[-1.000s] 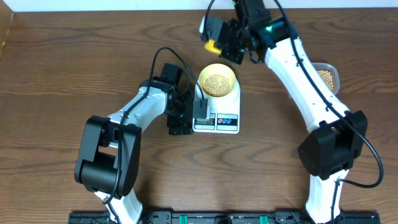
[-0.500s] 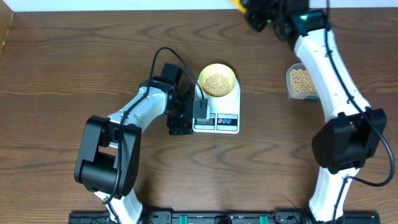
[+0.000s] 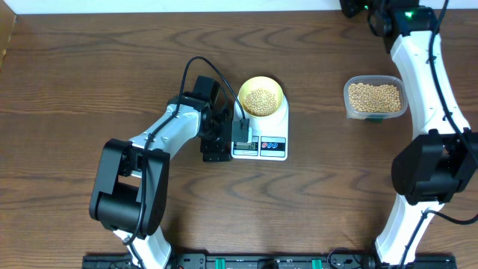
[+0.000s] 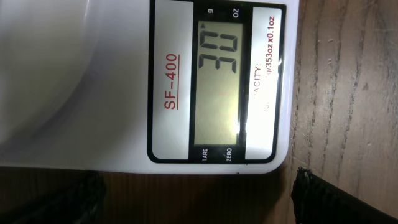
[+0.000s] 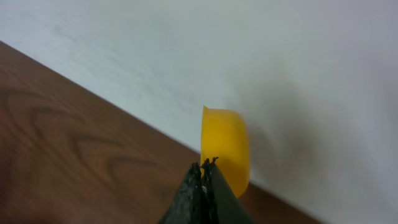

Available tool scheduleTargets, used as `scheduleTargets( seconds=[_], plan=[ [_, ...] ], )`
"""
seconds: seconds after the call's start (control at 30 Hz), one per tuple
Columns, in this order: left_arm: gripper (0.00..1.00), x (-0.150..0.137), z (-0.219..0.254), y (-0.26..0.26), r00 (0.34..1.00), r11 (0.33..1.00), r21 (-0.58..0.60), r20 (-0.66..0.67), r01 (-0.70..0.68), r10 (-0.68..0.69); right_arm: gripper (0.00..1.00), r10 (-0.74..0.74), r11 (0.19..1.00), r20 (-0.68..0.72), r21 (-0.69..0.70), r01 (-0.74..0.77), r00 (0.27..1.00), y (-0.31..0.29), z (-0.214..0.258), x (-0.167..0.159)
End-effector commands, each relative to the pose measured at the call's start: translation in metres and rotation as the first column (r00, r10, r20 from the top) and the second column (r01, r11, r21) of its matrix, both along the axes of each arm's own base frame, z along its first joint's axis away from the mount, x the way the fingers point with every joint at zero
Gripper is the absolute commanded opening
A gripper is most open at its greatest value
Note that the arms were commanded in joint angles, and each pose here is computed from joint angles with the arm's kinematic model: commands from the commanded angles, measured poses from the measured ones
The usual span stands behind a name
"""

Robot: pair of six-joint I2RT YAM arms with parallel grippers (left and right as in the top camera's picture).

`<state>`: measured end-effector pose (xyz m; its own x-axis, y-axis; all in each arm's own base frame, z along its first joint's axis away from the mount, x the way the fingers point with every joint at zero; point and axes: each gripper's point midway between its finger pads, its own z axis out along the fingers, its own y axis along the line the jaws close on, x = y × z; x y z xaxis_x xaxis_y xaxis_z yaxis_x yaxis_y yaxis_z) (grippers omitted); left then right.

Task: Scoop item into bowl and weigh 50g on scale
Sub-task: 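Return the empty scoop with the right gripper to the container, then dig the yellow scoop into the soybeans with the right gripper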

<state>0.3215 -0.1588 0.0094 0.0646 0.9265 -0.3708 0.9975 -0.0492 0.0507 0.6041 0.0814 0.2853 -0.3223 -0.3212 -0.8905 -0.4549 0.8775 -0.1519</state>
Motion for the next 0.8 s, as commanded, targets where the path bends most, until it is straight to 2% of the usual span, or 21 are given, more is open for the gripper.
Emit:
scheduleTargets(
  seconds=[0.0, 0.17, 0.37, 0.53, 0.77],
  plan=[
    [0.97, -0.005, -0.005, 0.002, 1.000, 1.000, 0.010, -0.020, -0.009, 0.009, 0.01, -0.085, 0.992, -0.076, 0.085, 0.092, 0.993, -0.020, -0.002, -0.005],
    [0.97, -0.005, -0.005, 0.002, 1.000, 1.000, 0.010, -0.020, -0.009, 0.009, 0.01, -0.151, 0.983, -0.273, 0.061, 0.174, 0.950, -0.049, -0.041, -0.028],
    [0.98, -0.005, -0.005, 0.002, 1.000, 1.000, 0.010, -0.020, -0.009, 0.009, 0.01, -0.243, 0.966, -0.506, -0.045, 0.256, 0.828, -0.076, -0.087, -0.074],
    [0.98, -0.005, -0.005, 0.002, 1.000, 1.000, 0.010, -0.020, -0.009, 0.009, 0.01, -0.331, 0.942, -0.597, -0.165, 0.292, 0.730, -0.092, -0.107, -0.103],
    [0.98, -0.005, -0.005, 0.002, 1.000, 1.000, 0.010, -0.020, -0.009, 0.009, 0.01, -0.461, 0.887, -0.652, -0.346, 0.305, 0.602, -0.118, -0.122, -0.140]
  ],
)
